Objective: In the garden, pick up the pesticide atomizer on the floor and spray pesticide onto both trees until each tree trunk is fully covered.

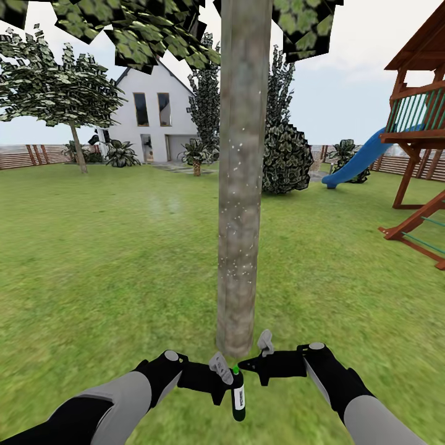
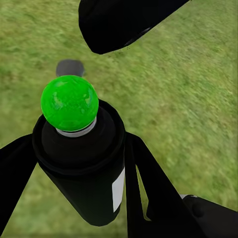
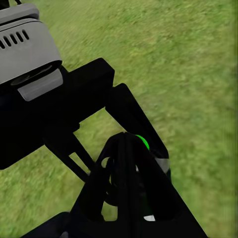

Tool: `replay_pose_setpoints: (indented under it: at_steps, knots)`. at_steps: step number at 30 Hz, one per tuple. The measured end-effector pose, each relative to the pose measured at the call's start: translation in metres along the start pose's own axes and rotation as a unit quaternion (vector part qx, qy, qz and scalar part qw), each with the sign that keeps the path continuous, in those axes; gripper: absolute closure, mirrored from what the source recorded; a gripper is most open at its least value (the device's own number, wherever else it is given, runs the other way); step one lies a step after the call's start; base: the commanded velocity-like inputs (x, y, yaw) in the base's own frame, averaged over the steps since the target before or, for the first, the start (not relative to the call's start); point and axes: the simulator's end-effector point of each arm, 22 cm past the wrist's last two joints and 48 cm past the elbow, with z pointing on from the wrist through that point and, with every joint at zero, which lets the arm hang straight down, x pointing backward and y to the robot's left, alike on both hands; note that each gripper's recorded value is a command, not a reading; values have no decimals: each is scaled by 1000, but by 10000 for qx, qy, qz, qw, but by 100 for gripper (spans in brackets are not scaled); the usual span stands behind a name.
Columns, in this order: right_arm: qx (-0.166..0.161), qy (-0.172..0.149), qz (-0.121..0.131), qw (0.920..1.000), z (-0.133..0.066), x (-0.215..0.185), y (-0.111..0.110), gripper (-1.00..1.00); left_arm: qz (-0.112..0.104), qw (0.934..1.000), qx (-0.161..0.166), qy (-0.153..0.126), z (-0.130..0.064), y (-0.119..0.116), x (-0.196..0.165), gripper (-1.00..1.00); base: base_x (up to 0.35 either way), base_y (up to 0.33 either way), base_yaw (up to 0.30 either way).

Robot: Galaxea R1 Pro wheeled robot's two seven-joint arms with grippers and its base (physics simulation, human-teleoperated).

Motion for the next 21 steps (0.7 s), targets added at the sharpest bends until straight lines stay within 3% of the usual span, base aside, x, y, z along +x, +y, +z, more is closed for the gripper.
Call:
replay_pose_setpoints:
  at_steps: [9,12,15,17,18,21]
  knots:
    - [-21,-17,8,10000,3,-1,2,100,1,10000,-5,-7,0,0,-1,100,0,0,0]
    - [104,-29,37,9999,-3,0,-6,100,0,10000,-5,-7,0,0,0,100,0,0,0]
    - [875,-41,29,9962,-28,-4,-48,100,-3,10000,-4,-6,0,0,0,100,0,0,0]
    - [1416,-241,74,9896,-55,-19,-80,100,-4,10000,-3,-7,0,0,0,100,0,0,0]
    - [1708,-398,155,9844,-75,-25,-98,-100,-3,10000,-3,-6,0,0,0,100,0,0,0]
    - [2395,-490,254,9693,-125,-23,-136,-100,-4,10000,-3,-6,0,0,0,100,0,0,0]
